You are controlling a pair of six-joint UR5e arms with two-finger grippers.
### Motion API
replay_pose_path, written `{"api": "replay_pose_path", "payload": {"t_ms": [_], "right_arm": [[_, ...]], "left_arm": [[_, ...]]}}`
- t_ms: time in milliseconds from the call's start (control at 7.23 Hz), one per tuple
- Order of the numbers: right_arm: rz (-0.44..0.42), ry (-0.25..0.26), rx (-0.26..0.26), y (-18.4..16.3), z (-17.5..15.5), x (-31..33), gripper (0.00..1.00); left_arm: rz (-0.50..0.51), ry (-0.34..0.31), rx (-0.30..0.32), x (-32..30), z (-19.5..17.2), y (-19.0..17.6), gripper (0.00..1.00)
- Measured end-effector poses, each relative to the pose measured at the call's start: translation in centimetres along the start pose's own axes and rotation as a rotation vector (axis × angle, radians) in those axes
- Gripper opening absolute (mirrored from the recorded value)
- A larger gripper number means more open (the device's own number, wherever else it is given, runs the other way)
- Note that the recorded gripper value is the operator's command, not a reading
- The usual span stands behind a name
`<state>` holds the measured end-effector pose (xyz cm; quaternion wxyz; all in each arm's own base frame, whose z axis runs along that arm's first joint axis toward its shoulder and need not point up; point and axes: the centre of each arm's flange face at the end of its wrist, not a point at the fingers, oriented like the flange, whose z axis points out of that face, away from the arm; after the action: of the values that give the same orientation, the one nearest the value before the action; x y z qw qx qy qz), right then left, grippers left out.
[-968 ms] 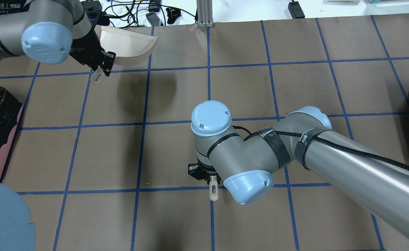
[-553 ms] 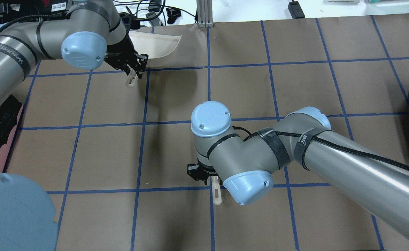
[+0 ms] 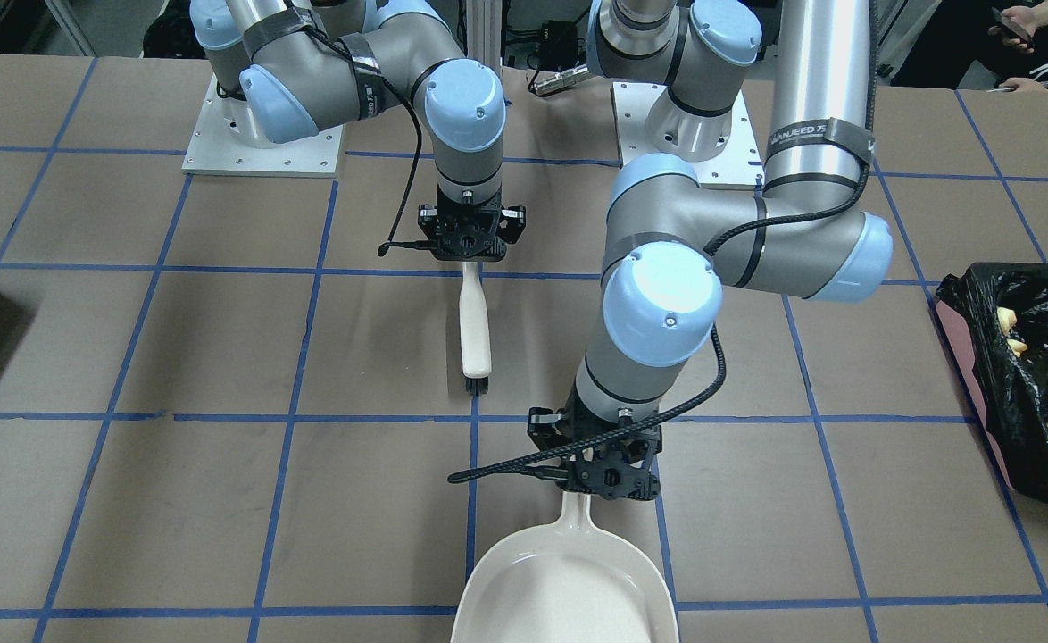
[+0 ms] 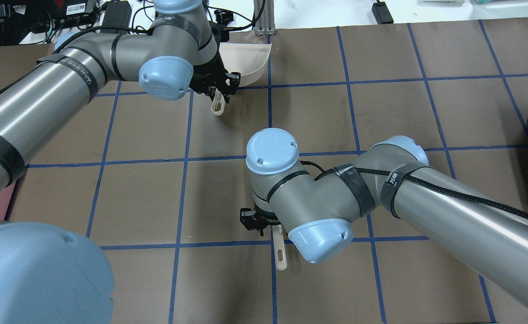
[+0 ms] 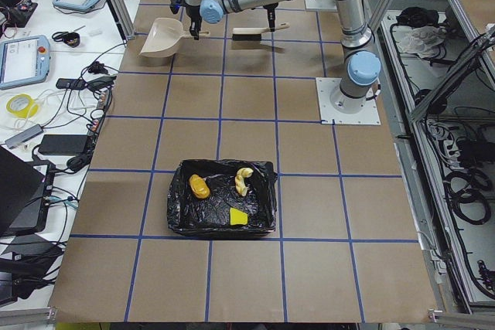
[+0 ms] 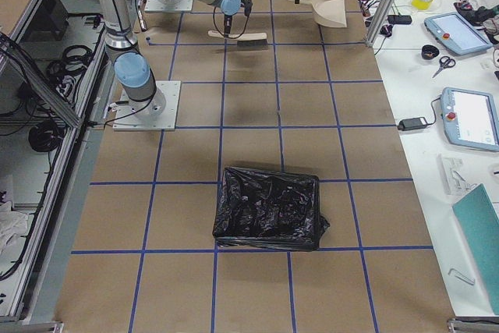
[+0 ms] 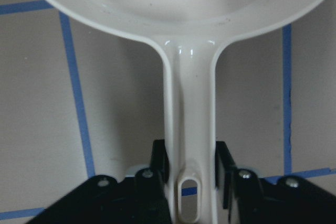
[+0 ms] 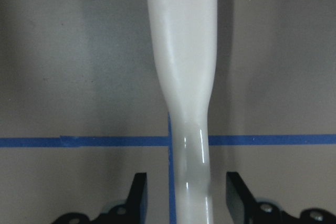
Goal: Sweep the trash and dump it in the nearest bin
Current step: 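Lower the dustpan onto the table while right gripper brings the brush beside it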
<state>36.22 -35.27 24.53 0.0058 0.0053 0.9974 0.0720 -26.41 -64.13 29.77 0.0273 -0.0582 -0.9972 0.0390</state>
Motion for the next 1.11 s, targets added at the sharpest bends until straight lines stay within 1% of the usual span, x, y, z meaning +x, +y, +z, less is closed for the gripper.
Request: {"api": "replay_pose_path", "payload": {"t_ms": [138, 415, 553, 829, 1106], "right_arm": [[0.006, -0.009, 0.023, -0.2, -1.2, 0.1, 0.89], [0.020, -0.040, 0.092, -1.0, -5.0, 0.9, 0.95], [0.029, -0.053, 0.120, -1.6, -6.6, 1.4, 1.00], [0.020, -0.069, 0.158, -3.0, -9.0, 3.0, 1.00], [0.018, -0.067, 0.163, -3.7, -12.1, 5.3, 1.00]], "left_arm": [[-0.006, 0.003, -0.005, 2.4, 1.0, 0.2, 0.00], [-0.010, 0.003, -0.042, 5.9, 3.8, 1.1, 0.00], [0.000, 0.005, -0.056, 7.3, 4.5, 1.6, 0.00], [0.001, 0.005, -0.079, 8.7, 5.1, 2.5, 0.00], [-0.010, 0.001, -0.121, 9.4, 5.4, 3.4, 0.00]]}}
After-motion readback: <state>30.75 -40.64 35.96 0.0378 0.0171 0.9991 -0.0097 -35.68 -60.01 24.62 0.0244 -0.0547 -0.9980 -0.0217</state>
